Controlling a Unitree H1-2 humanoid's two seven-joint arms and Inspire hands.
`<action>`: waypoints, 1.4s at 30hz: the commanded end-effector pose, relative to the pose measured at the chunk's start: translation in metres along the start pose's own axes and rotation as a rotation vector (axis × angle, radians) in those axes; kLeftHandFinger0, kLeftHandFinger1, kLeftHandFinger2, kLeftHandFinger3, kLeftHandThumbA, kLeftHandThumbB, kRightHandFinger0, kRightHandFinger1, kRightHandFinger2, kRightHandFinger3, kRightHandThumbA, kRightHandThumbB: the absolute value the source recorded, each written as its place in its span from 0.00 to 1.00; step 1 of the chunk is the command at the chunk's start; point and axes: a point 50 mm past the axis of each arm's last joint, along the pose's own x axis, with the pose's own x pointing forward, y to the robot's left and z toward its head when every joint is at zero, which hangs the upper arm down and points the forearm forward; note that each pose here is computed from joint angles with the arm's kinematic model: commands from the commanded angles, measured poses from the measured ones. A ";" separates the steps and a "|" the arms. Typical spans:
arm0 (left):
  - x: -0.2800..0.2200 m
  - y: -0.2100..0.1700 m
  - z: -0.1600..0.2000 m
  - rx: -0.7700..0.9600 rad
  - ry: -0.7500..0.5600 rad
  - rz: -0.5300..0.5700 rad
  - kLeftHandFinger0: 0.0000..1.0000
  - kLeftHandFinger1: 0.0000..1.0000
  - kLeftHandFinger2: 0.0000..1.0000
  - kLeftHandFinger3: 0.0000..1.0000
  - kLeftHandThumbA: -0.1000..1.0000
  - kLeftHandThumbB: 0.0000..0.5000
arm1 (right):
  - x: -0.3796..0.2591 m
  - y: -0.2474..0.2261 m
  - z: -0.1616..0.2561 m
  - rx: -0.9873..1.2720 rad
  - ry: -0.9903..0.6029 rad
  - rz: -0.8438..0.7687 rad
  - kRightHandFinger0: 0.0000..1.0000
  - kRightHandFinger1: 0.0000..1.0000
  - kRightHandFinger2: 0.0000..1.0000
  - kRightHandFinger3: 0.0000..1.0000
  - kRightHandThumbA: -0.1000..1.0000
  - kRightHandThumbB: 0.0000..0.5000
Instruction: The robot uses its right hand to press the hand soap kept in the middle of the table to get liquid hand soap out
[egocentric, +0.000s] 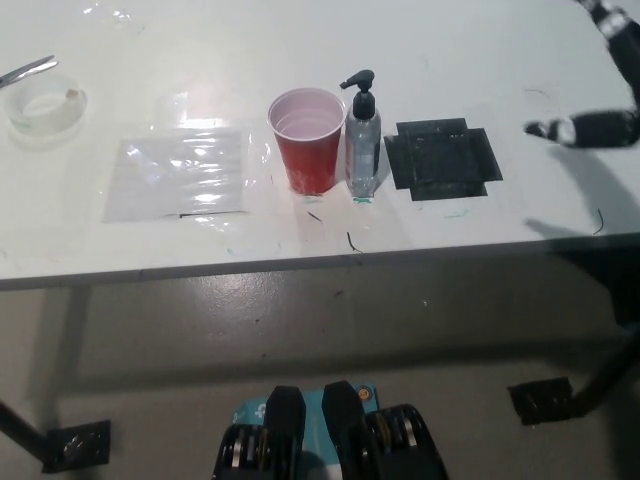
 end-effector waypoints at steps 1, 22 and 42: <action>0.007 0.003 0.015 0.017 -0.068 -0.005 0.30 0.46 0.58 0.83 1.00 0.22 | -0.013 -0.016 -0.012 0.094 0.008 -0.074 1.00 1.00 1.00 1.00 1.00 0.39; 0.009 0.001 0.013 -0.013 -0.056 0.009 0.28 0.45 0.59 0.82 1.00 0.22 | -0.086 0.029 -0.103 0.480 0.234 -0.182 1.00 1.00 1.00 1.00 1.00 0.33; 0.010 0.000 0.009 0.000 -0.052 0.000 0.31 0.47 0.61 0.85 1.00 0.26 | -0.096 0.032 -0.122 0.680 0.287 -0.386 1.00 1.00 1.00 1.00 1.00 0.49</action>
